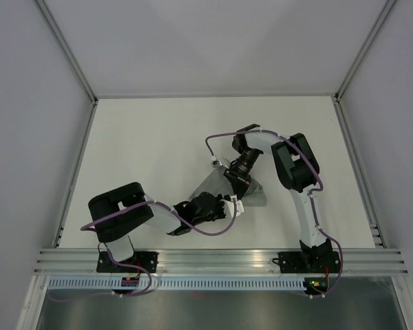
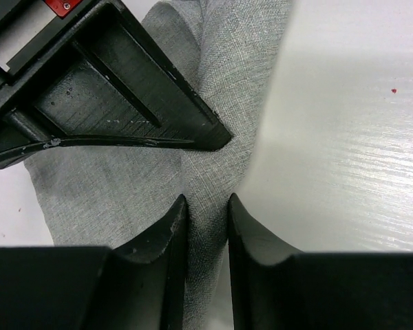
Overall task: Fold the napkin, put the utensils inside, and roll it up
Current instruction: Roll the napkin with the utensil
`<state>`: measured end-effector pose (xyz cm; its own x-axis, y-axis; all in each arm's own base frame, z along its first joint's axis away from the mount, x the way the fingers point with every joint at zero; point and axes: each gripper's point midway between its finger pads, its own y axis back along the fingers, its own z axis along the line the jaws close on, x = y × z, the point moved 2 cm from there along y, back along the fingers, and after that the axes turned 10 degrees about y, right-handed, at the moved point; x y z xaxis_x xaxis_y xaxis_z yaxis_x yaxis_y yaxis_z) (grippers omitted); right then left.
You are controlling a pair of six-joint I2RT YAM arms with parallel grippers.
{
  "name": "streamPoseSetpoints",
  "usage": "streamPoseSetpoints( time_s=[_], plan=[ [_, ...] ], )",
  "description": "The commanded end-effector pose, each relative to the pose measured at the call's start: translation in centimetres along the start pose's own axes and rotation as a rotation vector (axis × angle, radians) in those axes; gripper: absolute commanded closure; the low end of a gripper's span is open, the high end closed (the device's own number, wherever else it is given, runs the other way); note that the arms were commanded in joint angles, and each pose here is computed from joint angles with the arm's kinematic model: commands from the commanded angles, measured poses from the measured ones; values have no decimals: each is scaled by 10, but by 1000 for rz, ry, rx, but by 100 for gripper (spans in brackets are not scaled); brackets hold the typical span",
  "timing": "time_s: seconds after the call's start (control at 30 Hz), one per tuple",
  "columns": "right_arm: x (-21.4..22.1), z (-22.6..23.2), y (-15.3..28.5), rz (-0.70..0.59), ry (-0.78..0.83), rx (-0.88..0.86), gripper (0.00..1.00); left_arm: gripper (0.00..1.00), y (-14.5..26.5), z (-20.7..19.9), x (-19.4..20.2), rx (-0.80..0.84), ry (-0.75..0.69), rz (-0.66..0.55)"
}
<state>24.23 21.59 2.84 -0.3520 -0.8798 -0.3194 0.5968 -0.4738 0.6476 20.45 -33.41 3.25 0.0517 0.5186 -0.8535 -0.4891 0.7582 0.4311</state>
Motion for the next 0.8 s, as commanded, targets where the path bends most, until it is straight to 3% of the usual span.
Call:
streamPoseSetpoints(
  time_s=[0.0, 0.2, 0.4, 0.53, 0.6, 0.77],
  plan=[
    [11, -55, 8, 77, 163, 223, 75, 96, 0, -12, 23, 110, 80, 97],
    [-19, -25, 46, -120, 207, 234, 58, 98, 0, -16, 28, 222, 211, 121],
    [-46, 5, 116, -399, 254, 339, 57, 98, -1, -17, 26, 309, 325, 133],
    [-35, 5, 159, -568, 220, 456, 56, 98, 0, -12, 24, 349, 413, 133],
    [-26, 9, 185, -628, 237, 545, 56, 98, 0, -8, 24, 356, 445, 133],
    [2, 20, 183, -625, 311, 692, 55, 98, -3, -8, 29, 435, 564, 167]
  ],
)
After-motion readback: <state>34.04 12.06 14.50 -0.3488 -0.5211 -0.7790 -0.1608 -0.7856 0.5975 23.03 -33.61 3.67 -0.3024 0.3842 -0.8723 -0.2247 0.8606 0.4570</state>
